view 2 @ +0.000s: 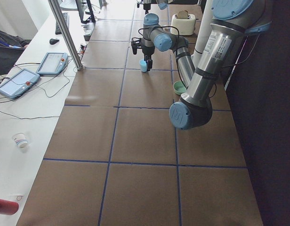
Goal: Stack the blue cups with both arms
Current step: 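Withdraw the left arm while the right gripper grasps the other light blue cup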
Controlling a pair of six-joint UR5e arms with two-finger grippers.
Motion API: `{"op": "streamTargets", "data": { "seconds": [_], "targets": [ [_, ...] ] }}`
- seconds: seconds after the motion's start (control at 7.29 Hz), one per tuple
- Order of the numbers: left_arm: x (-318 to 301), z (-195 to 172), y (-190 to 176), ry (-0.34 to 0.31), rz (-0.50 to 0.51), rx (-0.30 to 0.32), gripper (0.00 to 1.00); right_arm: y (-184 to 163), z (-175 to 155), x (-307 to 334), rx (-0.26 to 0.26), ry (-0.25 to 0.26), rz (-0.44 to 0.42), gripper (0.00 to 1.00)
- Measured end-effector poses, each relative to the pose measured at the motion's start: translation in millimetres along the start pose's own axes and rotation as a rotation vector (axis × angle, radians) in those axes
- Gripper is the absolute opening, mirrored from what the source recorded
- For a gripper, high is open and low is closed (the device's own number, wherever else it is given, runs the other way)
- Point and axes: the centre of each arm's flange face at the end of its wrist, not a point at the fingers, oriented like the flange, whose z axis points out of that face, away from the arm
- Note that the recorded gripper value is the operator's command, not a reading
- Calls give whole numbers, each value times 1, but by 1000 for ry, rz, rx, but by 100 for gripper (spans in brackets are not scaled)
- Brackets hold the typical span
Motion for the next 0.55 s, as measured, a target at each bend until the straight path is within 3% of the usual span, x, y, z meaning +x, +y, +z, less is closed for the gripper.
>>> {"op": "streamTargets", "data": {
  "seconds": [0.27,0.55],
  "targets": [
    [0,0,0,-1,0,0,100,0,12,5,-15,18,6,96],
    [-2,2,0,-5,-3,-2,100,0,18,4,-18,30,3,16]
  ]
}}
